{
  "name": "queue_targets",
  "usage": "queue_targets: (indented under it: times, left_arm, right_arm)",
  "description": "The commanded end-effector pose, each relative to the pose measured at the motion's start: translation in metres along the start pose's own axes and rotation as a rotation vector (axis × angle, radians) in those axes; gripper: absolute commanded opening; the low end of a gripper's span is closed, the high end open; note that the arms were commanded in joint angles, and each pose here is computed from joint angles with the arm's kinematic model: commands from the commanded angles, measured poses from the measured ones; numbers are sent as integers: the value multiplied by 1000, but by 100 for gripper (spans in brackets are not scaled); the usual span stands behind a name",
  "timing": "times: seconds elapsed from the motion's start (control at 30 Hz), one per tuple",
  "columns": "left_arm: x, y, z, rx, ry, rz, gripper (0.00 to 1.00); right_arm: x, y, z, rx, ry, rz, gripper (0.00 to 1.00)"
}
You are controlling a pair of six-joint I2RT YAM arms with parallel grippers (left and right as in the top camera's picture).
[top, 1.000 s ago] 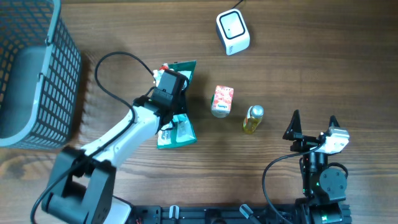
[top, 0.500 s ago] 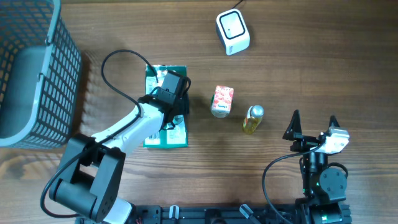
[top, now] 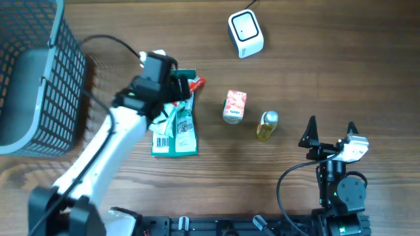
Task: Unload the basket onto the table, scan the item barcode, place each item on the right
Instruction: 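Carry the packets with the left gripper to the table left of the box, then release the packets on the table and withdraw the left gripper to the basket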
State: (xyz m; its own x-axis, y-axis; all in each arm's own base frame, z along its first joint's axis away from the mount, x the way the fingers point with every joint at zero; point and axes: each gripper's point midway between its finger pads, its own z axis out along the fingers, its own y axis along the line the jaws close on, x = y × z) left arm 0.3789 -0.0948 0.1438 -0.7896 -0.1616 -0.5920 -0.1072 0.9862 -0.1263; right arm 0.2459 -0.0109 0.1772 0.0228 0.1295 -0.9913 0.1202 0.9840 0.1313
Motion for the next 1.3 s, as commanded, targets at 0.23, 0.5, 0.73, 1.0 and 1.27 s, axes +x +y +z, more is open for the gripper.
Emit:
queue_targets:
  times: [0.23,0.5,0.73,1.0,1.27]
  left_arm:
    - [-154,136,-149,-205,-410,-155,100]
    - [-139,262,-179,-434,-436,-376,100]
    - [-120,301,-191,-517,-412,-457,100]
    - [-119,302,-191,-519,-412,-460,100]
    - [-119,302,-191,-519,-412,-460,100]
  right_arm:
    - [-2,-2,0,11,-7,5,100]
    - [-2,-2,0,11,-7,5,100]
    - [-2,-2,0,11,-7,5,100]
    - [-2,-2,0,11,-7,5,100]
    - [-2,-2,0,11,-7,5,100]
